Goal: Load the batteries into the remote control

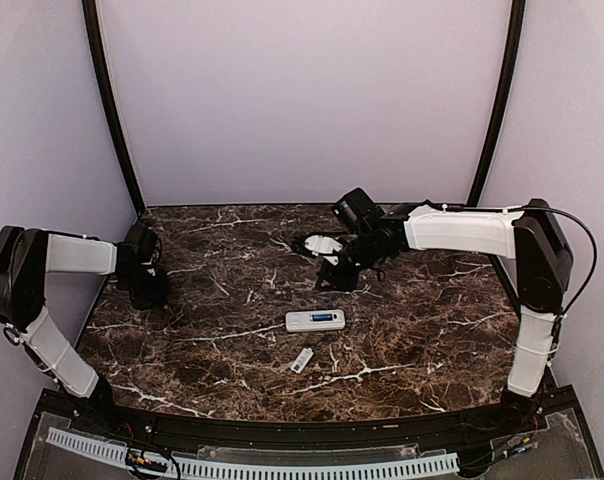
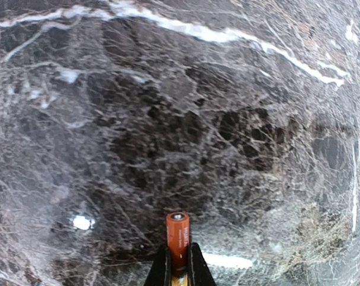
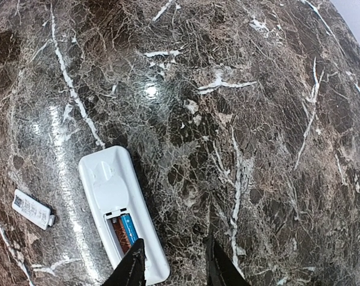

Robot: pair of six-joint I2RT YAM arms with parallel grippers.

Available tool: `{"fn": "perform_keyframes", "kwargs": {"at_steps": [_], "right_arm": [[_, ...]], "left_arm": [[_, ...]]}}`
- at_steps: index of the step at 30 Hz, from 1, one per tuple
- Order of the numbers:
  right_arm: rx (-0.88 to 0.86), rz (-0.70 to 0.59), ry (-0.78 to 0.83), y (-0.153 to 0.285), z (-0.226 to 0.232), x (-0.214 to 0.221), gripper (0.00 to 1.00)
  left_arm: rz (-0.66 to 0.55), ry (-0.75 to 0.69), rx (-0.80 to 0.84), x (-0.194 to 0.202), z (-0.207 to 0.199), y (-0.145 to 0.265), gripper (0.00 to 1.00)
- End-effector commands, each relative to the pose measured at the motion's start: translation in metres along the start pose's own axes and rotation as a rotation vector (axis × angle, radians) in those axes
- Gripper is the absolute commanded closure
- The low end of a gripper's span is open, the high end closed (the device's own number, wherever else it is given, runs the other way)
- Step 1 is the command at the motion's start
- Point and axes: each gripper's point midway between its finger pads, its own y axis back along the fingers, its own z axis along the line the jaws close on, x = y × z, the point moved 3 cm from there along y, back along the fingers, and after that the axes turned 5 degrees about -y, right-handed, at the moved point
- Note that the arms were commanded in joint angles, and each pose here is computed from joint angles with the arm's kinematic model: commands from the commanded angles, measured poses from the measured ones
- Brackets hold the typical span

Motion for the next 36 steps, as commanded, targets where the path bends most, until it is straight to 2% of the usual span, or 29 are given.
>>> {"fn": "perform_keyframes", "kwargs": {"at_steps": [1, 5, 9, 13, 19, 22, 27, 30, 33, 36], "right_arm": [[0.031, -0.047, -0.023, 0.014, -0.004, -0.016, 0.68], [0.026, -0.114, -0.143, 0.03, -0.018, -0.03, 0.68], [-0.008, -0.215, -0.34, 0.058, -0.041, -0.048, 0.68], [-0.081, -0.28, -0.513, 0.082, -0.051, -0.069, 0.68], [-0.289, -0.355, -0.687, 0.108, -0.034, -0.099, 0.63], [-0.408, -0.391, -0.753, 0.115, -0.022, -0.107, 0.48], [-0.488, -0.423, -0.74, 0.123, 0.002, -0.118, 0.48], [-0.523, -0.412, -0.7, 0.126, 0.02, -0.123, 0.47], [-0.54, -0.407, -0.676, 0.129, 0.033, -0.124, 0.41], [-0.518, -0.42, -0.67, 0.134, 0.036, -0.12, 0.43]], "left_arm": [[0.037, -0.051, 0.083, 0.007, -0.011, 0.004, 1.0], [-0.086, -0.204, 0.187, -0.012, -0.042, 0.034, 1.0], [-0.281, -0.537, 0.365, -0.021, -0.109, 0.091, 1.0], [-0.453, -0.91, 0.594, 0.003, -0.17, 0.149, 1.0], [-0.619, -1.207, 0.811, 0.033, -0.219, 0.209, 1.0], [-0.615, -1.323, 0.824, 0.049, -0.236, 0.214, 1.0], [-0.659, -1.48, 0.806, 0.066, -0.26, 0.219, 1.0], [-0.693, -1.517, 0.821, 0.073, -0.269, 0.22, 1.0], [-0.708, -1.548, 0.851, 0.083, -0.275, 0.222, 1.0], [-0.716, -1.547, 0.868, 0.086, -0.278, 0.224, 1.0]]}}
